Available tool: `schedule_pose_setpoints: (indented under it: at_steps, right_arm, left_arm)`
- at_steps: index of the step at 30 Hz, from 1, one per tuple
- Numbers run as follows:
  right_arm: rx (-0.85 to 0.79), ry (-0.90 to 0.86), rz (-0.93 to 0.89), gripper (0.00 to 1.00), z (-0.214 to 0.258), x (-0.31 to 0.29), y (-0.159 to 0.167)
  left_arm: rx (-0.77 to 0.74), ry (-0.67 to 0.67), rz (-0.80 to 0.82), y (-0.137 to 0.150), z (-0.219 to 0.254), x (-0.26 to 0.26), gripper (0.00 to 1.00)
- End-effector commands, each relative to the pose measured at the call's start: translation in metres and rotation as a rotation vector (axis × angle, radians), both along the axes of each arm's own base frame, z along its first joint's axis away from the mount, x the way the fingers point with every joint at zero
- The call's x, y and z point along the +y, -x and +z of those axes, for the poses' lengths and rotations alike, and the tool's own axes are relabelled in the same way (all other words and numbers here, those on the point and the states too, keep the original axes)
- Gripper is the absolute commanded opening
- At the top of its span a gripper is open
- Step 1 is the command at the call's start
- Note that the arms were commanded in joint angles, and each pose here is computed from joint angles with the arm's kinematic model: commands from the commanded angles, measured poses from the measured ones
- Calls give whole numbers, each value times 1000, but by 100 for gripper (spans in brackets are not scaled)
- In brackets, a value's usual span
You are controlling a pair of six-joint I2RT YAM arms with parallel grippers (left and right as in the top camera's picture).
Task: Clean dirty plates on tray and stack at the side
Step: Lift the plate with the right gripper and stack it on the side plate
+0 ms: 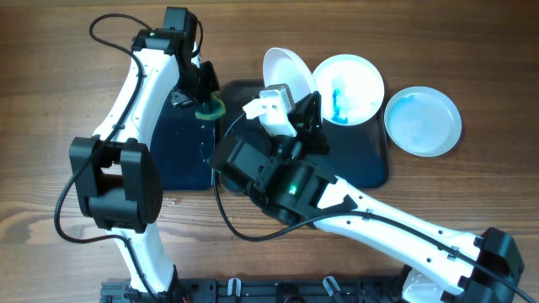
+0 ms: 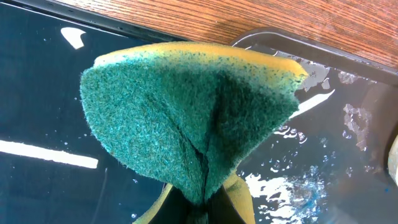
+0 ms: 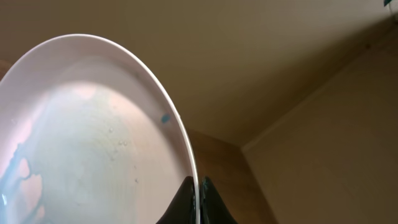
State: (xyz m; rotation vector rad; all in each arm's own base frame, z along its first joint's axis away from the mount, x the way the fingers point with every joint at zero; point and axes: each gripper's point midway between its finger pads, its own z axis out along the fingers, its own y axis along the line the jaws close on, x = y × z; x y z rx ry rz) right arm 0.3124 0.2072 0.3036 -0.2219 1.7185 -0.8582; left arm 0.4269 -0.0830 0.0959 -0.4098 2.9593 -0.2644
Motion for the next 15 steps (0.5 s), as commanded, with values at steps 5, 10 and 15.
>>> schedule_pose_setpoints:
  at_steps: [5, 10, 15]
  right_arm:
    - [440, -413, 77, 4, -98, -3, -16]
    - [778, -875, 117, 4, -139, -16, -37]
    - [831, -1207, 108, 4, -134, -96, -69]
  left_arm:
    - [-39, 17, -20, -5, 13, -4, 4]
    - [-39, 17, -20, -5, 13, -4, 4]
    - [-39, 17, -20, -5, 13, -4, 4]
